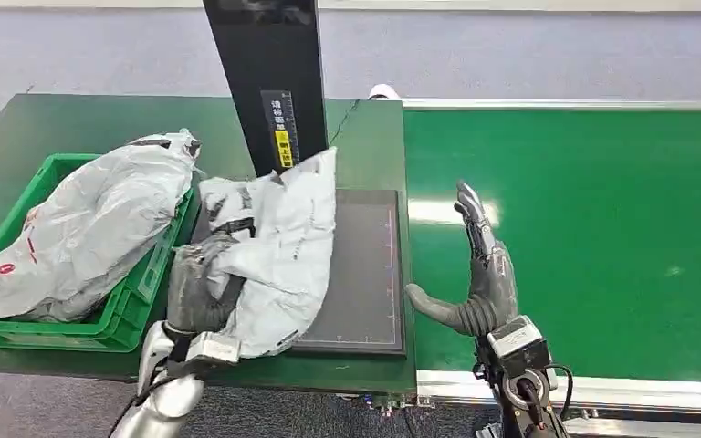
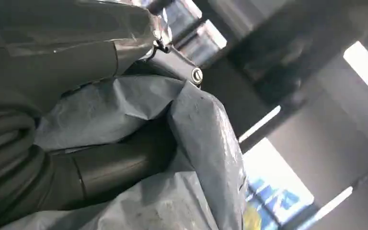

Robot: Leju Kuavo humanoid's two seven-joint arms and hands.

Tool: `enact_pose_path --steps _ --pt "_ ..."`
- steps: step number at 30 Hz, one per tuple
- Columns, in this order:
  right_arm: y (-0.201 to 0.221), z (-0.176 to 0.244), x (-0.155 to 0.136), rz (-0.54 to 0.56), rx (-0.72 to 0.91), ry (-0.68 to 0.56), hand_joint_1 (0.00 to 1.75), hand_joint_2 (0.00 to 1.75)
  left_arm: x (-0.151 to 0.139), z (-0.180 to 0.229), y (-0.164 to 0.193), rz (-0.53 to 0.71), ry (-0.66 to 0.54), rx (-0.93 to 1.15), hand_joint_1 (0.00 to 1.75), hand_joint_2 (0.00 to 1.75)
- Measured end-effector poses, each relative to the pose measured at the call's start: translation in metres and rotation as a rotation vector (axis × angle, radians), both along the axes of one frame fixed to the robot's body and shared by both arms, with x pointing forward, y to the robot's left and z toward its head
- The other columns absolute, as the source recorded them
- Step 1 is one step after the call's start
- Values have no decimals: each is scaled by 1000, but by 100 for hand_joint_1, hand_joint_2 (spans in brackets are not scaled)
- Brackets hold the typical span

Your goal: Moved the parcel from conveyor to table for the left to box.

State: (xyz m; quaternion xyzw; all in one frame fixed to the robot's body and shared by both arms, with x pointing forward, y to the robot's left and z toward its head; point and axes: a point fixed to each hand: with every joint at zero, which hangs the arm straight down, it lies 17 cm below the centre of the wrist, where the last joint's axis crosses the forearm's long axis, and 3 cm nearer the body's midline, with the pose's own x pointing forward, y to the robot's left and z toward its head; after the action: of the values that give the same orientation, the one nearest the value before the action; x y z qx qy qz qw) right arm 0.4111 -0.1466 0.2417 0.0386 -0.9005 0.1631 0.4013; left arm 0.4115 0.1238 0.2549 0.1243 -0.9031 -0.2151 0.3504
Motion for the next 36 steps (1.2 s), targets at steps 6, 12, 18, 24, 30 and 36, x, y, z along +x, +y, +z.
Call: enact_pose_path --steps 6,12,18,24,30,36 --pt "0 0 0 0 3 0 0 175 -9 13 9 19 -34 -24 175 175" --pt "-1 3 2 5 16 0 0 175 -44 59 33 173 -319 -34 175 175" --pt "0 9 7 10 38 -5 0 175 -102 123 26 271 -642 98 175 175" --pt "-1 6 6 -6 40 -6 0 175 -105 154 61 395 -718 76 175 175" --pt "-2 4 6 -12 36 -6 0 175 -74 167 119 567 -721 91 175 175" --pt "-2 4 6 -10 35 -6 0 175 -62 166 138 623 -702 98 175 175"
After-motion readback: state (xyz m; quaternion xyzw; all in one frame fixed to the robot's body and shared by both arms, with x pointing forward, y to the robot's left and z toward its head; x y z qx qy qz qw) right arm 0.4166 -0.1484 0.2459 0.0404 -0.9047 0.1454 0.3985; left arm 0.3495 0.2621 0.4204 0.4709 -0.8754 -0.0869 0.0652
